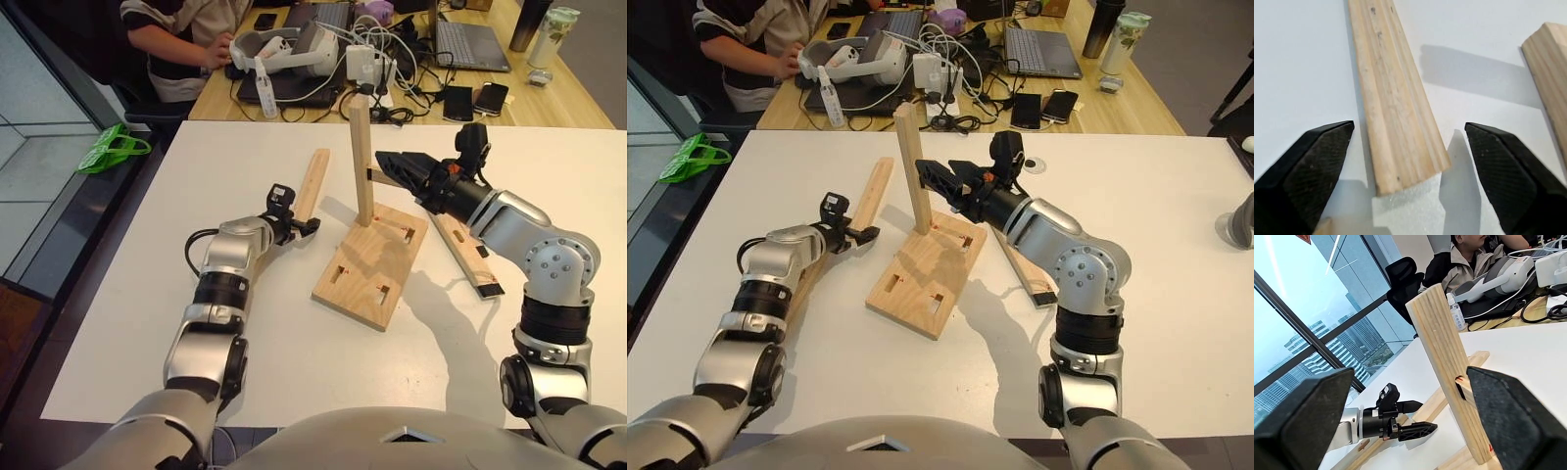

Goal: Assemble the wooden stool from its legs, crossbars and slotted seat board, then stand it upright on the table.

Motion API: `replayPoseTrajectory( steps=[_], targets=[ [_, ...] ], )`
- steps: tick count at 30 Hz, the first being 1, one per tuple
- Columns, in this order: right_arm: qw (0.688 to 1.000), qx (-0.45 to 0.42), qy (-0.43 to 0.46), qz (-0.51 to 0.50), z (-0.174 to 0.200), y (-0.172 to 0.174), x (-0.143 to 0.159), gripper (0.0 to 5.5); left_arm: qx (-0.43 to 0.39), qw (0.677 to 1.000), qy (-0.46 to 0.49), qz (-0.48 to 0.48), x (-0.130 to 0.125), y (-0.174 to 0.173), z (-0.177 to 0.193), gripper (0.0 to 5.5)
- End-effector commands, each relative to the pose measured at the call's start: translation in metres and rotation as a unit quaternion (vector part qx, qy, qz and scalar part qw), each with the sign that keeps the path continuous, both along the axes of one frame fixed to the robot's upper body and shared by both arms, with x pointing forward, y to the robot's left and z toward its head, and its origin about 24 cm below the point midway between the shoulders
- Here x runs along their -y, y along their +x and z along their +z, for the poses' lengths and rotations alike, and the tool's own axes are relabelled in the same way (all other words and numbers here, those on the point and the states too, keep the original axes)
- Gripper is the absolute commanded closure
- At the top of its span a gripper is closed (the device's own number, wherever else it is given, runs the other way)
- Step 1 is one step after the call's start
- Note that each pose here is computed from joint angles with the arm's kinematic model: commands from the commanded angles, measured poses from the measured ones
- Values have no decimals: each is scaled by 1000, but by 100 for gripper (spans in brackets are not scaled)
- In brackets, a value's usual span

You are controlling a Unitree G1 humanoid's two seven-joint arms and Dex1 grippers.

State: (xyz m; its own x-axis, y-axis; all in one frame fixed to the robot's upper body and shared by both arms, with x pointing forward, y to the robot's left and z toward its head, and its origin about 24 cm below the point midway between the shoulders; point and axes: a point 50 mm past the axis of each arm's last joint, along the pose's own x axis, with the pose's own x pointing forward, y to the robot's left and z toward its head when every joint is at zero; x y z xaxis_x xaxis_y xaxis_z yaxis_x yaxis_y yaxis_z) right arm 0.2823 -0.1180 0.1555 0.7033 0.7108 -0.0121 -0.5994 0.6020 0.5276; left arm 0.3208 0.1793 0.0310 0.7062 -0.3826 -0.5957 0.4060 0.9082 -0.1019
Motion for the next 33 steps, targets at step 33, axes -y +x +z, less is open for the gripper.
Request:
replayPoseTrajectory(
  steps=[33],
  targets=[
    [926, -38, -350, 137, -114, -64, 26, 125, -49, 982, 172, -58, -58, -112, 42, 138]
  ],
)
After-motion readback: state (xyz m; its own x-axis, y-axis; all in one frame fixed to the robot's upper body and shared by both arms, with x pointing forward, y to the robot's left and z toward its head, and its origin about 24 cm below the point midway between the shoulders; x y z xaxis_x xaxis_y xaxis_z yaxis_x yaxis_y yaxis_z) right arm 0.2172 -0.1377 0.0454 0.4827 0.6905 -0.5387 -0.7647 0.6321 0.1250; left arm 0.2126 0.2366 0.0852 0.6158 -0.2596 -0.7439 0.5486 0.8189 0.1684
